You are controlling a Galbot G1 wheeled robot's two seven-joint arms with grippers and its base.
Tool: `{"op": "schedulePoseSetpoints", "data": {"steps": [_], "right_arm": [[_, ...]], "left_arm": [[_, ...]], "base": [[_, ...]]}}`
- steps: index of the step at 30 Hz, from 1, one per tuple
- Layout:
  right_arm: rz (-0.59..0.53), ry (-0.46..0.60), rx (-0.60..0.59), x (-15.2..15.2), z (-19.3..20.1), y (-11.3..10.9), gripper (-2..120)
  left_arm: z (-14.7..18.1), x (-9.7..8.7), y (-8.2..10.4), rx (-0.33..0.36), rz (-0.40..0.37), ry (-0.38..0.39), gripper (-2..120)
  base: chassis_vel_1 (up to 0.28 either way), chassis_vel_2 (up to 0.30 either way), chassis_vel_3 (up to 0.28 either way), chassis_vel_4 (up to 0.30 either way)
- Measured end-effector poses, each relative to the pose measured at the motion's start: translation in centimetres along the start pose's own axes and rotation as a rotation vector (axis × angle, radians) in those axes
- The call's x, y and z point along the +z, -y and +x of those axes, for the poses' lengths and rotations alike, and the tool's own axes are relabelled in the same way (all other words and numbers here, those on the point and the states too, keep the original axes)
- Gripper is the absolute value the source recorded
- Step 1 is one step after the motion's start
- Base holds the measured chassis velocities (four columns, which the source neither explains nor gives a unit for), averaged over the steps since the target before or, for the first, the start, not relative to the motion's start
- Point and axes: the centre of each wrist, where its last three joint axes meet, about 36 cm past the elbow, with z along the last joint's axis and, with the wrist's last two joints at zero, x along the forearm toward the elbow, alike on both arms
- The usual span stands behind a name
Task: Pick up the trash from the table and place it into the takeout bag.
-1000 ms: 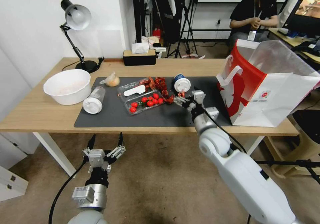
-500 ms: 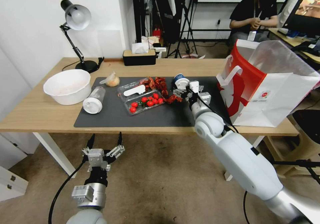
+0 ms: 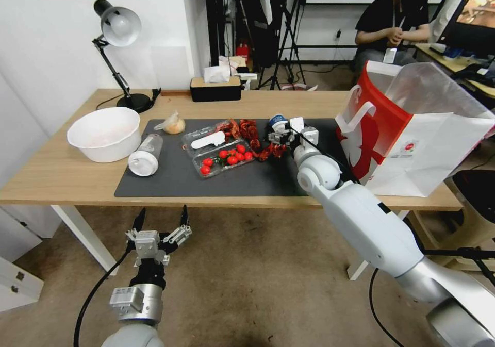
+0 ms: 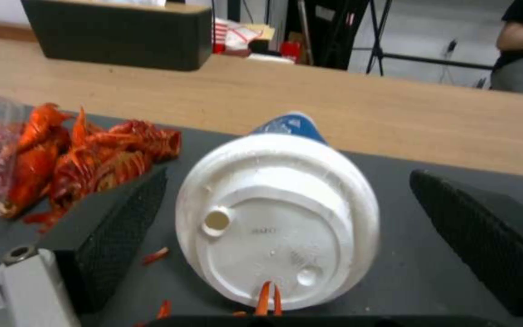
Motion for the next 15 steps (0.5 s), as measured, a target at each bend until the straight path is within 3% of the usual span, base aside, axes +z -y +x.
{"op": "schedulePoseSetpoints", "data": {"steps": [15], "right_arm": [[-0.005,-0.047,-0.053,0.0,-2.0,1.3,100]], "left_arm": [[0.0,0.1,0.1,-0.004,0.002,0.000,100]], "base": [[0.000,0.000,0.000,0.000]]}}
